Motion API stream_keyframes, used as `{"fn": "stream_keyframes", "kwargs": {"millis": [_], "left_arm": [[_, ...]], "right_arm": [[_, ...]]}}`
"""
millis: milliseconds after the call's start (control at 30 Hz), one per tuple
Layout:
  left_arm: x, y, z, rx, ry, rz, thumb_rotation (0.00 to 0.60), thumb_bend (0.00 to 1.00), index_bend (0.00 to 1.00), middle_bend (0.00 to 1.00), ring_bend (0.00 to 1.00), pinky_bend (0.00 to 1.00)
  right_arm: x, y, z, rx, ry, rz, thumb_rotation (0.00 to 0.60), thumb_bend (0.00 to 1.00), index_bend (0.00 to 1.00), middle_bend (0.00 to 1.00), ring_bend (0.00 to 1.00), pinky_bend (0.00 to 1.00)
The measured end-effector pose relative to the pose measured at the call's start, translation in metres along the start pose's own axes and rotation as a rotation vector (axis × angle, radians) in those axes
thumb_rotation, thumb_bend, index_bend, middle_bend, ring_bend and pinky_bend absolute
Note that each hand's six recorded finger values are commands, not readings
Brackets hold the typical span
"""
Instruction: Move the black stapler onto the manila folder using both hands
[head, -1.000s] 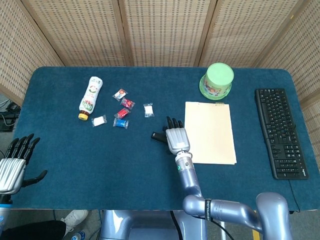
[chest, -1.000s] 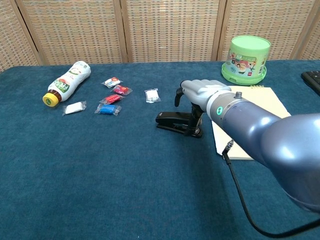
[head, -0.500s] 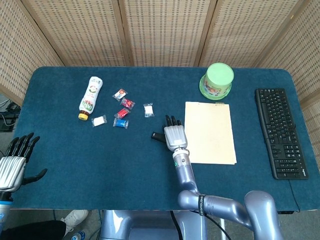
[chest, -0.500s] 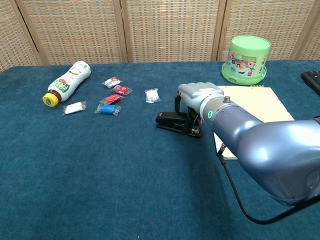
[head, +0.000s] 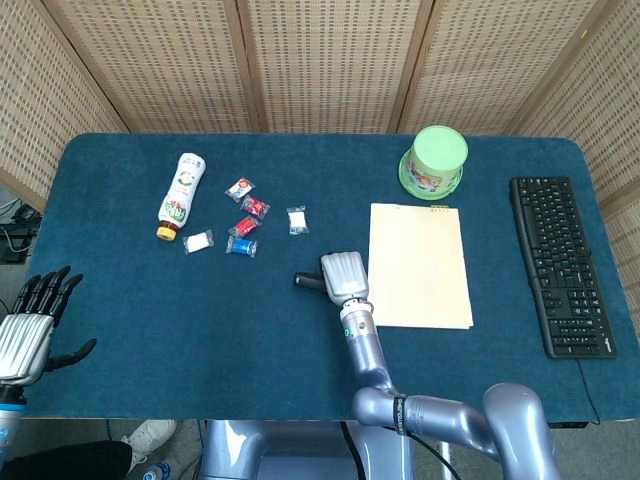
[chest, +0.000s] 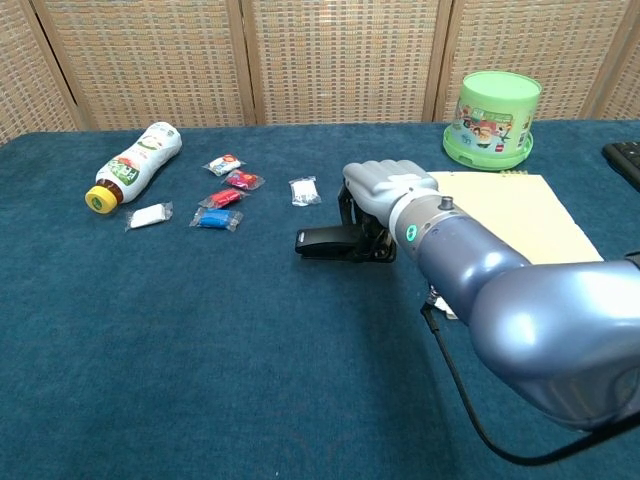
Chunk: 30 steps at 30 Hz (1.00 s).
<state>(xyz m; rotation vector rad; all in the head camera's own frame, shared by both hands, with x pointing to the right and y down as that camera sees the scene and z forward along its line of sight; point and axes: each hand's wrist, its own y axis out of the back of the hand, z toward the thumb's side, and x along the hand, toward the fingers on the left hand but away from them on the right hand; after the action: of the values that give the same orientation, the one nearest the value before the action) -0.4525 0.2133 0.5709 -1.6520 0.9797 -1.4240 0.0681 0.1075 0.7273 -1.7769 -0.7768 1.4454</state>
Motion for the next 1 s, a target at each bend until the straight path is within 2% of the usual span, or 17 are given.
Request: {"fn": "stream_keyframes", "kwargs": {"millis": [267, 533, 800, 1000], "left_arm": [[-0.001, 0.001, 0.001, -0.005, -0.005, 0.002, 0.600, 0.25, 0.08, 0.00, 0.00, 0.01], [-0.002, 0.000, 0.003, 0.001, -0.014, 0.001, 0.600, 0.25, 0.08, 0.00, 0.00, 0.01], [-0.004, 0.000, 0.006, 0.014, -0.017, 0.008, 0.600, 0.25, 0.09, 0.00, 0.00, 0.01], [-0.003, 0.000, 0.007, 0.016, -0.012, 0.012, 0.600, 0.25, 0.09, 0.00, 0.00, 0.01]], "right_arm": [[0.008, 0.017, -0.005, 0.021, 0.005, -0.006, 0.600, 0.46, 0.84, 0.71, 0.71, 0.80], [0.008, 0.039, -0.053, 0.064, -0.083, -0.042, 0.600, 0.44, 0.84, 0.71, 0.71, 0.80], [0.015, 0.020, -0.107, 0.057, -0.165, 0.006, 0.600, 0.44, 0.84, 0.71, 0.70, 0.80], [0.017, 0.014, -0.120, 0.039, -0.183, 0.014, 0.600, 0.44, 0.84, 0.71, 0.70, 0.80]]}}
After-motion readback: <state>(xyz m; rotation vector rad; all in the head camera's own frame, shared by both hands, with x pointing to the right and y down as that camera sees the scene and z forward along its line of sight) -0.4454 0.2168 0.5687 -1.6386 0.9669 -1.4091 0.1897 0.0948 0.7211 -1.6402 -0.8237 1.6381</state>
